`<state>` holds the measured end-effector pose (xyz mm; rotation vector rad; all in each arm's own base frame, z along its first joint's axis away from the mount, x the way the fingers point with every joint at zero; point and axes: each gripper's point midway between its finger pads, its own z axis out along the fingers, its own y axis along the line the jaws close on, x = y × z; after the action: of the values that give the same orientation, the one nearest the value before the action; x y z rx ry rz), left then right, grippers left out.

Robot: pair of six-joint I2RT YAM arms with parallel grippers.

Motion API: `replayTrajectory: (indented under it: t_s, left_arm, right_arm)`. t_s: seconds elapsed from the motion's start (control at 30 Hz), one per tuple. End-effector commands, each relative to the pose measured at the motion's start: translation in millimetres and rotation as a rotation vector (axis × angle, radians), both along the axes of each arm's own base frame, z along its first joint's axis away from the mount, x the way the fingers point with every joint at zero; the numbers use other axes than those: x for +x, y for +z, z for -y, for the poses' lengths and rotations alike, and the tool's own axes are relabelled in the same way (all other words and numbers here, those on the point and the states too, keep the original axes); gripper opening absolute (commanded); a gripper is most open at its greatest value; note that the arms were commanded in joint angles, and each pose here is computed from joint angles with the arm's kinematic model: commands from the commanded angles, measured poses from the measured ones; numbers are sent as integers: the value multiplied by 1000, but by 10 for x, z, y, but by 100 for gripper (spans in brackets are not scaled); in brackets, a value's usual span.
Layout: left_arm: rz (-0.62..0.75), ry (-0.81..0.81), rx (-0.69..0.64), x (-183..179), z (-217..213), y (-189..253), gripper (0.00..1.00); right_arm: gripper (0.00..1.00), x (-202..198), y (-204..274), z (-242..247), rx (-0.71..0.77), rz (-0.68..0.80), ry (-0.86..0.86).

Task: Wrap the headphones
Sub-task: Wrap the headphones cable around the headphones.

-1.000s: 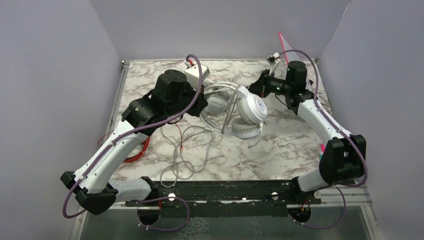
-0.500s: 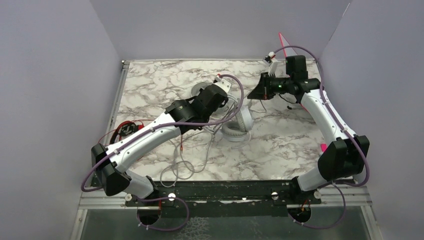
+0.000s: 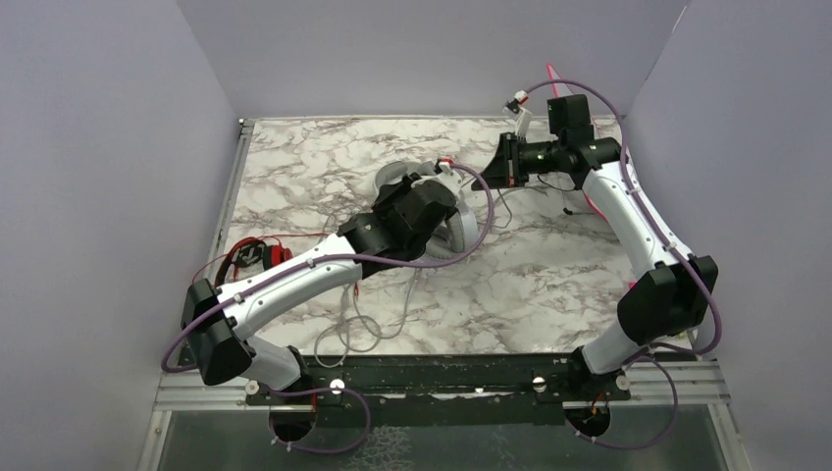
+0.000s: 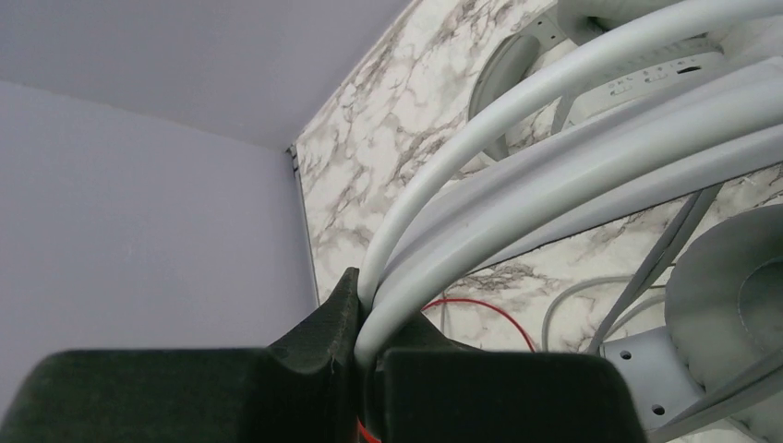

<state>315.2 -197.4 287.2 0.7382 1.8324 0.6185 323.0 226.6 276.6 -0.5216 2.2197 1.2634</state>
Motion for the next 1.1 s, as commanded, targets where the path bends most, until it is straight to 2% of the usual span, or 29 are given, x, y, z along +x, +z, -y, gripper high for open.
replayTrajectory:
  t_s: [0.0, 0.17, 0.37, 0.57, 0.77, 0.9, 1.07]
  left_arm:
    - [25, -72, 162, -81, -111, 25, 0]
    - [41, -37, 141, -90, -142, 8, 0]
    - [56, 39, 91, -75, -184, 40, 0]
    - [14, 108, 6, -87, -298, -115, 0]
    - [-5, 202, -31, -15, -296, -204, 0]
    - [-17, 250, -130, 70, -188, -191, 0]
    - [-10, 320, -253, 197, -90, -117, 0]
  right_arm:
    - [1, 146, 506, -80, 111, 35, 13]
    - [0, 44, 669, -144, 155, 48, 41]
    - [0, -224, 647, -87, 134, 38, 23]
    - [0, -372, 523, -31, 113, 1, 3]
    - [1, -579, 616, -219, 220, -42, 46]
    - [2, -785, 679, -466, 288, -76, 91]
    - [3, -820, 633, -521, 348, -39, -43]
